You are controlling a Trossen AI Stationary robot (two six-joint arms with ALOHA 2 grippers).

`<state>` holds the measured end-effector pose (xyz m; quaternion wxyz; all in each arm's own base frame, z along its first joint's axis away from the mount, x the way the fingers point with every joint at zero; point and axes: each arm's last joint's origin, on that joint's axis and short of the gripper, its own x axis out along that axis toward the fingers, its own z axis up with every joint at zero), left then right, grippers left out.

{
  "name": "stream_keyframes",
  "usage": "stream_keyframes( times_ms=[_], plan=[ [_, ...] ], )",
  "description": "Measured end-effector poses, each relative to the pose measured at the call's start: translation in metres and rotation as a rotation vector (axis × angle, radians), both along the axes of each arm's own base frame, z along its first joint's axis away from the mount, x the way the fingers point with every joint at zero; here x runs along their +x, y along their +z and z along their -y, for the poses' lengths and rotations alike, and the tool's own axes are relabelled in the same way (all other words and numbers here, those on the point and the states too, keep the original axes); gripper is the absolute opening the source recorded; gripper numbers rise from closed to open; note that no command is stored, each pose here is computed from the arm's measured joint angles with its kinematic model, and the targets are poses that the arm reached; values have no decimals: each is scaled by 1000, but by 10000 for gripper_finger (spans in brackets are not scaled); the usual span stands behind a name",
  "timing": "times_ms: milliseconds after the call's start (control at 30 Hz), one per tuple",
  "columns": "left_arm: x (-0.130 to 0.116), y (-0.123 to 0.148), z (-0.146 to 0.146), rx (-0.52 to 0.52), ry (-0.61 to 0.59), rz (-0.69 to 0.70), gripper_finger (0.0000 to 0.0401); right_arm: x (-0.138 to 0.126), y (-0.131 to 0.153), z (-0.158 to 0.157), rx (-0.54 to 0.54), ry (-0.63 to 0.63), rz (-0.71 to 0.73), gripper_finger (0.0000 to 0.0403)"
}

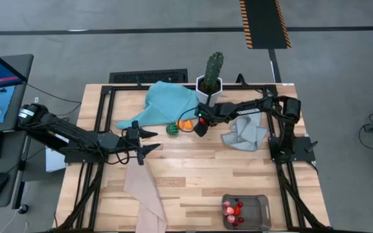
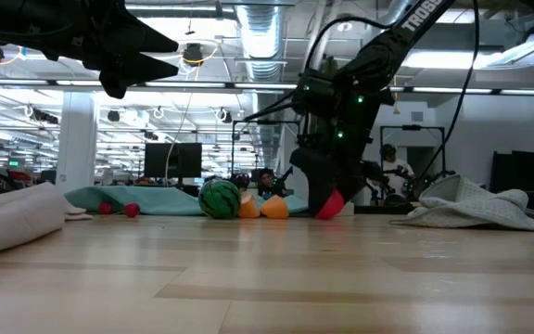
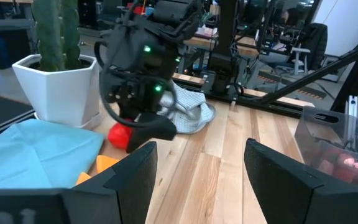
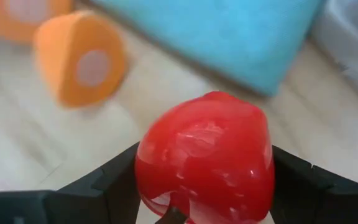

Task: Pick and placing Produce into tupperware
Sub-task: Put the apple into the black bin

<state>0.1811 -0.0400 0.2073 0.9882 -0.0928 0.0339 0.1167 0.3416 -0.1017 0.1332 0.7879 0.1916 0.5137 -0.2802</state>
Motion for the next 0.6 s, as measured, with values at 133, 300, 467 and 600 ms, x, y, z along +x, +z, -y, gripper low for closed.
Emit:
stream_keyframes(
  times_ms=[133,300,467,600],
  plan=[
    [0,0,0,0,0,0,230,2,2,-20,14,38,-17,290],
    [0,0,0,0,0,-1,230,-4,14,-48,44,64,-58,301],
    [0,0,0,1,0,-3,230,-12,41,-86,53,106,-30,293],
    [0,0,0,0,0,-3,230,-26,68,-122,84,129,14,297]
  ],
)
